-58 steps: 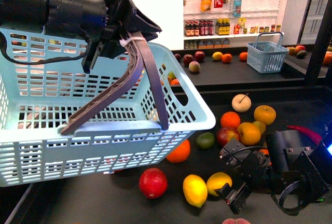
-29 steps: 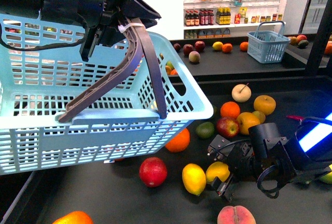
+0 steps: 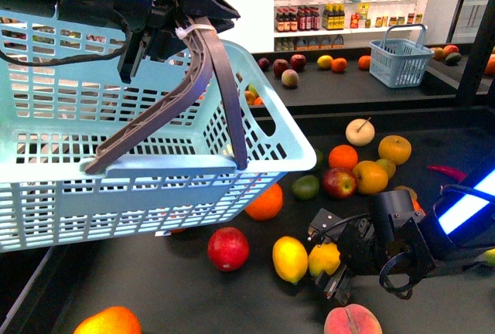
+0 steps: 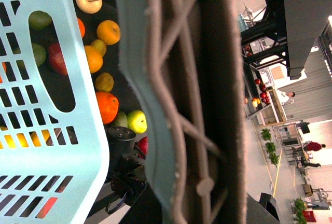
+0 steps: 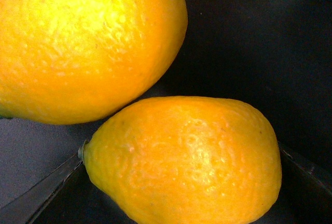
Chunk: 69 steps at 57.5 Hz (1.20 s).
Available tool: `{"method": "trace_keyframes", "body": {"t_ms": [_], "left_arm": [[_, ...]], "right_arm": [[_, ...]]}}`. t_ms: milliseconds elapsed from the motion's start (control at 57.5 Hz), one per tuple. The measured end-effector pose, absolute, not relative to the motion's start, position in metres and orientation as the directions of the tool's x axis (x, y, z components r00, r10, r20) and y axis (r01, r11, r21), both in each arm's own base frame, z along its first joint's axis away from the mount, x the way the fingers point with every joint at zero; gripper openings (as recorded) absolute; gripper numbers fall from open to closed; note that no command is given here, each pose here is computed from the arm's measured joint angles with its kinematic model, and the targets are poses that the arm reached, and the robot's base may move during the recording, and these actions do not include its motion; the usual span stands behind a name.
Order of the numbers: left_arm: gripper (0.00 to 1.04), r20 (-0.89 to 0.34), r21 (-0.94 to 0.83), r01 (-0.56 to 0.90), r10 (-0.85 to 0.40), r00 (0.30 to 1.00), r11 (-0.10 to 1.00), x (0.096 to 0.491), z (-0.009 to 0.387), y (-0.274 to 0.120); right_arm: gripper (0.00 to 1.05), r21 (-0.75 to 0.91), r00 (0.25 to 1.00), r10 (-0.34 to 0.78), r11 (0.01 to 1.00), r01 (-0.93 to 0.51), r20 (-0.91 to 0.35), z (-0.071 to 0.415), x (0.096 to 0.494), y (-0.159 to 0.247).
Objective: Pick lemon from shelf
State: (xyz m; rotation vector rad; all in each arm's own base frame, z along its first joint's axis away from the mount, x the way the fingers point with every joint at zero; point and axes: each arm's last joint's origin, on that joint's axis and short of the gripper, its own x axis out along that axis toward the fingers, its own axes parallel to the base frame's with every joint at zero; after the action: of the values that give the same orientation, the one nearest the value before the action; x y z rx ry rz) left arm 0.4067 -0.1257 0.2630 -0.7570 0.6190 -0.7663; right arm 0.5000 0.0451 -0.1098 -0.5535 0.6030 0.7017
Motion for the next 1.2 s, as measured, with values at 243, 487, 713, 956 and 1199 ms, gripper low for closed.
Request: {"method": "trace_keyframes", "body": {"t_ms": [243, 487, 713, 956, 1199], "left_arm": [[0.09, -0.217, -0.785, 0.378, -0.79, 0.574, 0.491, 0.407, 0.263, -0.126], [0.08, -0.217, -0.785, 0.379, -0.79, 0.574, 0.49, 0.407, 0.263, -0.126], [0.08, -0.217, -0.785, 0.379, -0.79, 0.574, 0.491, 0.407, 0.263, -0.126], [0.08, -0.217, -0.785, 0.378, -0.79, 0.574, 0.491, 0.407, 0.263, -0.126], [0.08, -0.217, -0.785, 0.378, -0.79, 0.574, 0.491, 0.407, 0.263, -0.126]], "right_arm": [[0.87, -0.257, 0.628, 0.42, 0.658, -0.708, -0.656, -0.111, 0.499, 0.045], [0.84, -0.278, 0.68, 0.378, 0.707, -0.65, -0.628, -0.106, 0.495, 0.036], [0.83, -0.323, 0.791, 0.306, 0.79, -0.522, -0.529, -0.056, 0.496, 0.01], [0.82, -0.323, 0.893, 0.293, 0.855, -0.405, -0.342, 0.041, 0.473, -0.015], [0.81, -0.25, 0.897, 0.391, 0.865, -0.435, -0.206, 0.133, 0.432, -0.001]]}}
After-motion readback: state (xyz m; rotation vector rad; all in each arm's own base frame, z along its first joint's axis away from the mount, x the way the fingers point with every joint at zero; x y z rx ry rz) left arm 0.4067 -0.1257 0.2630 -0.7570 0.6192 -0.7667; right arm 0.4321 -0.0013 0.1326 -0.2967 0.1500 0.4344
